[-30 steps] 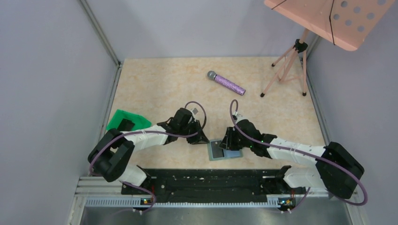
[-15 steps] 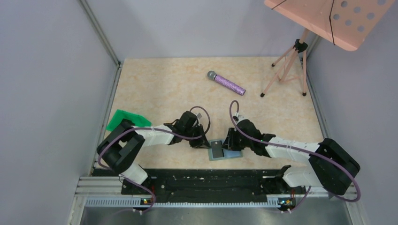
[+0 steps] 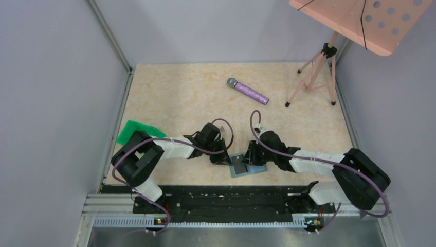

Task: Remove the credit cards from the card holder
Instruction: Remove the credit card from the card holder.

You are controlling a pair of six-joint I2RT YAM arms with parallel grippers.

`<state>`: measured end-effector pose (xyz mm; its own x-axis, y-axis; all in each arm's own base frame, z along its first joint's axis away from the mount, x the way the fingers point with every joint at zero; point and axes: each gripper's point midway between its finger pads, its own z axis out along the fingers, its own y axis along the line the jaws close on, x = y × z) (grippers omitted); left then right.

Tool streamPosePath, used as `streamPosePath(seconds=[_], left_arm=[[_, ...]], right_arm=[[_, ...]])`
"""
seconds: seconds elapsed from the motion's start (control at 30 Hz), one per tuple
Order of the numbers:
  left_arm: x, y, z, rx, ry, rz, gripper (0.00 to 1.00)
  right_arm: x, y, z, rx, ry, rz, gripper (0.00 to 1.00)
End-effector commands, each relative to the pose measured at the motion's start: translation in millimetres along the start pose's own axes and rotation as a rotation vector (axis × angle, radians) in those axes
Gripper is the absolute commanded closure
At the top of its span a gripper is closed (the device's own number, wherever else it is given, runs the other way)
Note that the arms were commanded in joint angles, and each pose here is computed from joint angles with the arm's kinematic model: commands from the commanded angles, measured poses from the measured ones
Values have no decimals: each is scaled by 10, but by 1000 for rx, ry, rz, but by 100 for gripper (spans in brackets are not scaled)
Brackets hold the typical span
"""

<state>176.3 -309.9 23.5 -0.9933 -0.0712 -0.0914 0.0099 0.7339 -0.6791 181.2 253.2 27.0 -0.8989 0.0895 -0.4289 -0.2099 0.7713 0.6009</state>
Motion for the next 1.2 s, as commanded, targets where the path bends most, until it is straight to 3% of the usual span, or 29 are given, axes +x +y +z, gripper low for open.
streamPosePath(seconds=[0.0,0.2,0.33,0.67,0.83,0.97,1.03,1.17], left_arm=[[-58,-67,41,1,-13,29,95],[-81,-54,37,-13,-26,40,95],[-45,-13,28,-41,-7,32,96],[-21,144,57,-124,5,38,96],[5,164,91,-136,15,29,96],[-13,116,109,-138,19,37,96],[-24,91,111,-140,17,41,96],[-31,81,112,-155,17,46,96]], right_arm=[[-21,50,-3,-38,-5,-6,74],[-52,125,-56,-123,-26,32,85],[-35,110,-50,-140,-19,46,100],[-152,92,-162,-178,-48,46,100],[-136,179,-212,-244,-4,13,100],[-83,204,-207,-267,29,9,94],[-76,192,-205,-263,30,9,100],[-99,178,-240,-255,9,16,100]])
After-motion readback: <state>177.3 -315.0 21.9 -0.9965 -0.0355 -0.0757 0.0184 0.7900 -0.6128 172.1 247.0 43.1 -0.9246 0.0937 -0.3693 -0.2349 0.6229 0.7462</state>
